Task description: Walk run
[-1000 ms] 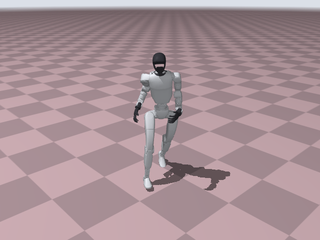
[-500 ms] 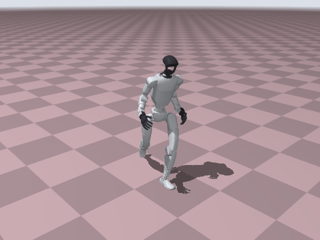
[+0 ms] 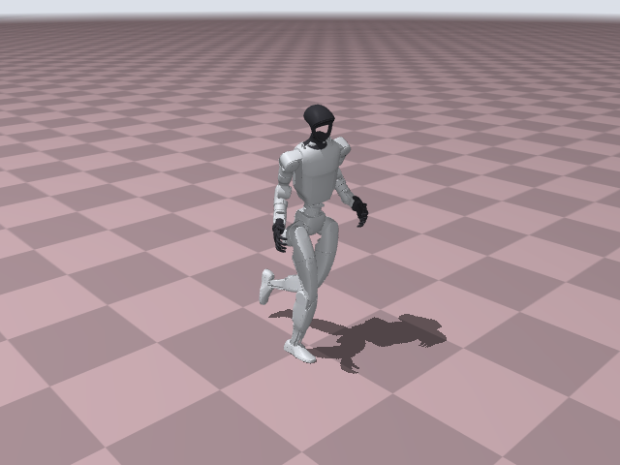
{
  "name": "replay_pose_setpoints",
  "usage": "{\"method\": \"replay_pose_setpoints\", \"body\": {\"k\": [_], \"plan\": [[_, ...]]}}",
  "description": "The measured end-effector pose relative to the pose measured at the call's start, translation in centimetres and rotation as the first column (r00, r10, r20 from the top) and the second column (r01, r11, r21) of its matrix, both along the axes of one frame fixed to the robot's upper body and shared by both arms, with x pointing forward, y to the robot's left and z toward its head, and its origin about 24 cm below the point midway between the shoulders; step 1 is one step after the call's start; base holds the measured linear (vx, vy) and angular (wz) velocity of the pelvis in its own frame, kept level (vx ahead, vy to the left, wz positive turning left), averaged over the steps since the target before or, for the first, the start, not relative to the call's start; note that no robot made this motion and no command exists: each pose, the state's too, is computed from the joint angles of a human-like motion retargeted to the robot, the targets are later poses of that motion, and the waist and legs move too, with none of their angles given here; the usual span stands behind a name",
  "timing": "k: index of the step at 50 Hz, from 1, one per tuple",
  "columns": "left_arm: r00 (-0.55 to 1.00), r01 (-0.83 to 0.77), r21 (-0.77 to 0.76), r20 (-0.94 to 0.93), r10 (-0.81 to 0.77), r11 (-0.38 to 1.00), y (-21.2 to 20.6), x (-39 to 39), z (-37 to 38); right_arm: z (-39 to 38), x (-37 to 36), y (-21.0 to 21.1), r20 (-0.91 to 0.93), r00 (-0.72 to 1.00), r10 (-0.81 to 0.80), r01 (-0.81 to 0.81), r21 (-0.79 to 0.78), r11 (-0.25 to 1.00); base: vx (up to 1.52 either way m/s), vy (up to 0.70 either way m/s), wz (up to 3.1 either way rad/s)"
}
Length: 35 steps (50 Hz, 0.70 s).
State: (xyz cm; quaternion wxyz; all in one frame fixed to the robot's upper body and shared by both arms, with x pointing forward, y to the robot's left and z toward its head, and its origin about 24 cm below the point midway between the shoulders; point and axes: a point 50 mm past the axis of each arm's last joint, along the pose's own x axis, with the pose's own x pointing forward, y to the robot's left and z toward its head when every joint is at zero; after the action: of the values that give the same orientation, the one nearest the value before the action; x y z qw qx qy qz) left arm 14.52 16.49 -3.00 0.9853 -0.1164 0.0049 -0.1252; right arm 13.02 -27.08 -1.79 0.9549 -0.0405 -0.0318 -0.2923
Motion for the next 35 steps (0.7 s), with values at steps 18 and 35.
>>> {"method": "replay_pose_setpoints", "body": {"k": [18, 35], "plan": [[0.994, 0.006, 0.139, 0.106, -0.021, 0.990, 0.8, 4.6, 2.7, -6.3, -2.0, 6.8, -0.451, 0.797, 0.400, -0.418, 0.064, 0.906, 2.69, -0.40, 0.34], [0.986, 0.047, -0.052, 0.164, -0.038, 0.998, 0.2, 3.6, 3.4, -2.7, -12.0, -1.0, -0.311, 0.948, -0.068, 0.073, 0.006, 0.997, 2.55, -0.54, 0.60]]}}
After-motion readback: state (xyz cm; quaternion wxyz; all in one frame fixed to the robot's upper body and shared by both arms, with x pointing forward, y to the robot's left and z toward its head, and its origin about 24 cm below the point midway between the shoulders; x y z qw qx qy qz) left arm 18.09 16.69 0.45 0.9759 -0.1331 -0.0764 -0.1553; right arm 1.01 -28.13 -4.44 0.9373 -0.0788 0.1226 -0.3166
